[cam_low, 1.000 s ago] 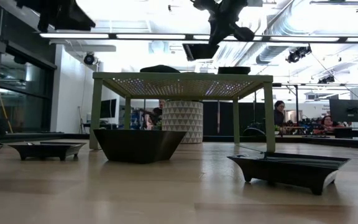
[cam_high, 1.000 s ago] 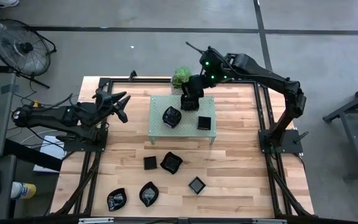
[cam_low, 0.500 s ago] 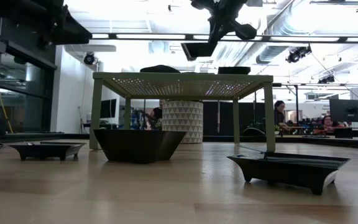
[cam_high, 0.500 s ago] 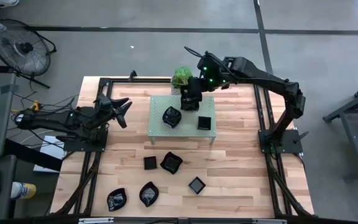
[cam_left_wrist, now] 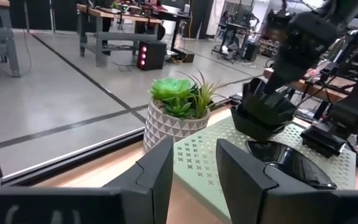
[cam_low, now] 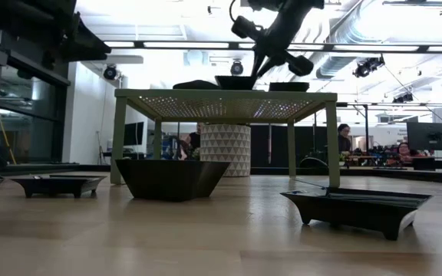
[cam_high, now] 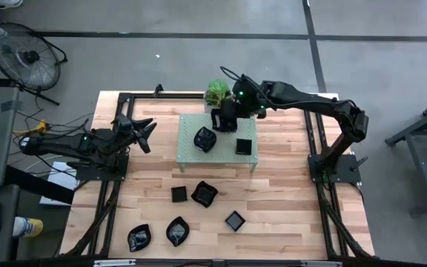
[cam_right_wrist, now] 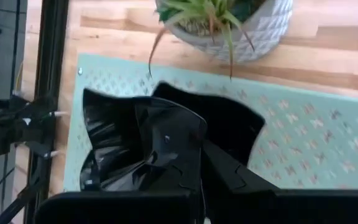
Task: Pick & Place Mini shaped plates
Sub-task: Stack the black distorted square plate on the other black distorted square plate on the shelf
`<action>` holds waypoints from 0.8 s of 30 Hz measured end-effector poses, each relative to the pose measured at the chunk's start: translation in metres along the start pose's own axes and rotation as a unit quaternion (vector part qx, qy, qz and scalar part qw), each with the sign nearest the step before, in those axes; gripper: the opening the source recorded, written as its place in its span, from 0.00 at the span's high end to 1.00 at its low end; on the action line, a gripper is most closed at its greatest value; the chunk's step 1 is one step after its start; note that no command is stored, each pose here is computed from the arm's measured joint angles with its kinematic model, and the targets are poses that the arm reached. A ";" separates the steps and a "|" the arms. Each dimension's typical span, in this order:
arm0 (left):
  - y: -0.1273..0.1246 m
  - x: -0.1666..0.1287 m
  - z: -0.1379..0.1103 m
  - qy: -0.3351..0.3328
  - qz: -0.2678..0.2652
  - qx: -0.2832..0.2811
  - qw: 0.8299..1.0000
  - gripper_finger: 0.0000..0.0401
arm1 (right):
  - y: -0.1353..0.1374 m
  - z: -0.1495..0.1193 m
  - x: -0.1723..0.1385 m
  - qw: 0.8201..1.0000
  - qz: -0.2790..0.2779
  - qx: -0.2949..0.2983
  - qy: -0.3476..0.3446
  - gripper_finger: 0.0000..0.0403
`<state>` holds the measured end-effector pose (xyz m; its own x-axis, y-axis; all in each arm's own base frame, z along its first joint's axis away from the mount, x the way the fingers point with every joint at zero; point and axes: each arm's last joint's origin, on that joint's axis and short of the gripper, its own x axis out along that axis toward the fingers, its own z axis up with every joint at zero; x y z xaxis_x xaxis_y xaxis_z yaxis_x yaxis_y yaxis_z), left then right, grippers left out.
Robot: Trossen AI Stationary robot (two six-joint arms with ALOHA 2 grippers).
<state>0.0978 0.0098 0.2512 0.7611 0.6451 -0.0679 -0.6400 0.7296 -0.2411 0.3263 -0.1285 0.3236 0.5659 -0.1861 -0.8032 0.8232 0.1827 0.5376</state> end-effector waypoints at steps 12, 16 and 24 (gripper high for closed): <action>0.001 0.000 -0.001 0.000 0.020 0.004 1.000 0.70 | -0.007 -0.002 -0.004 0.999 -0.027 0.025 0.016 1.00; 0.002 0.000 -0.001 -0.001 0.021 0.003 1.000 0.70 | -0.008 -0.002 -0.004 0.999 -0.033 0.034 0.014 1.00; 0.002 0.000 -0.001 -0.001 0.021 0.003 1.000 0.70 | -0.009 -0.002 -0.004 0.999 -0.036 0.029 0.016 1.00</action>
<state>0.0969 0.0107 0.2499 0.7330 0.6760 -0.0757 -0.6723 0.7030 -0.2320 0.3163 -0.1275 0.3215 0.5045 -0.1653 -0.8474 0.8633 0.1128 0.4919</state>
